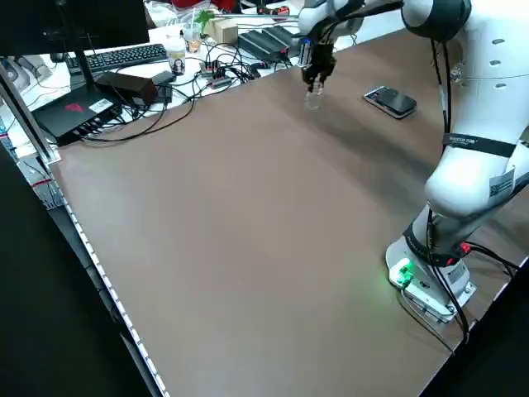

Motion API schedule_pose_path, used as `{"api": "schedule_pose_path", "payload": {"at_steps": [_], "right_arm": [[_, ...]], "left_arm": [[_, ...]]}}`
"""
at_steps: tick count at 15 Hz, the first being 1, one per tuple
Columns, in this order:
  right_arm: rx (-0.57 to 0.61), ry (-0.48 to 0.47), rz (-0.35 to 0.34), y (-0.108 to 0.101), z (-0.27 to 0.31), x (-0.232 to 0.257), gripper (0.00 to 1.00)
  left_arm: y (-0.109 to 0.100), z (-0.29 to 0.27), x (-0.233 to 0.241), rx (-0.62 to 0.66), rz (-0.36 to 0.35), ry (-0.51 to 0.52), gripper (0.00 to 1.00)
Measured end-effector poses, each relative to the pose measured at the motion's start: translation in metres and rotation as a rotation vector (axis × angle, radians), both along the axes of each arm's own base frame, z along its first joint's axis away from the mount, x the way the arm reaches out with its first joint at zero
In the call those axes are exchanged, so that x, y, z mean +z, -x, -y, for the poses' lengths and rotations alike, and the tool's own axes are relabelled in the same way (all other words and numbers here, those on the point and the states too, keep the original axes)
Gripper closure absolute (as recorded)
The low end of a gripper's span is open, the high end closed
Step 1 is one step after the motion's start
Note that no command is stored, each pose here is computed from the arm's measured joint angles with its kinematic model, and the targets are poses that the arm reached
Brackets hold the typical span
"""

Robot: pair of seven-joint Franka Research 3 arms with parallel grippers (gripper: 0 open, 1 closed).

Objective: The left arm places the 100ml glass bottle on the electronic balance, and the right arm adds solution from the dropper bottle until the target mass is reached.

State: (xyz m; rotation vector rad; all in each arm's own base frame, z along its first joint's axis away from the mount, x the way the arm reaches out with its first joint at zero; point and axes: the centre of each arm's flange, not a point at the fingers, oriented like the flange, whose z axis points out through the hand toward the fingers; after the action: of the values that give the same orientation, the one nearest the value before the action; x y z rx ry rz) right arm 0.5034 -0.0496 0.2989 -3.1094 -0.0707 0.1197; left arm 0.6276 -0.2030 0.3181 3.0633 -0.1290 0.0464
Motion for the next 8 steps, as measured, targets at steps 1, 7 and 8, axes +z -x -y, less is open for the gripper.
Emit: {"api": "schedule_pose_path", "payload": {"at_steps": [1, 7, 8], "right_arm": [[0.000, 0.000, -0.001, 0.000, 0.000, -0.001, 0.52], [0.001, 0.000, -0.003, 0.000, 0.000, -0.003, 0.63], [0.001, 0.001, -0.001, 0.000, 0.000, -0.003, 0.63]], "left_arm": [[0.005, 0.022, 0.005, -0.007, -0.007, -0.001, 0.52], [0.044, 0.165, 0.019, -0.013, -0.032, -0.005, 0.52], [0.047, 0.182, 0.015, -0.004, -0.028, -0.011, 0.52]]}}
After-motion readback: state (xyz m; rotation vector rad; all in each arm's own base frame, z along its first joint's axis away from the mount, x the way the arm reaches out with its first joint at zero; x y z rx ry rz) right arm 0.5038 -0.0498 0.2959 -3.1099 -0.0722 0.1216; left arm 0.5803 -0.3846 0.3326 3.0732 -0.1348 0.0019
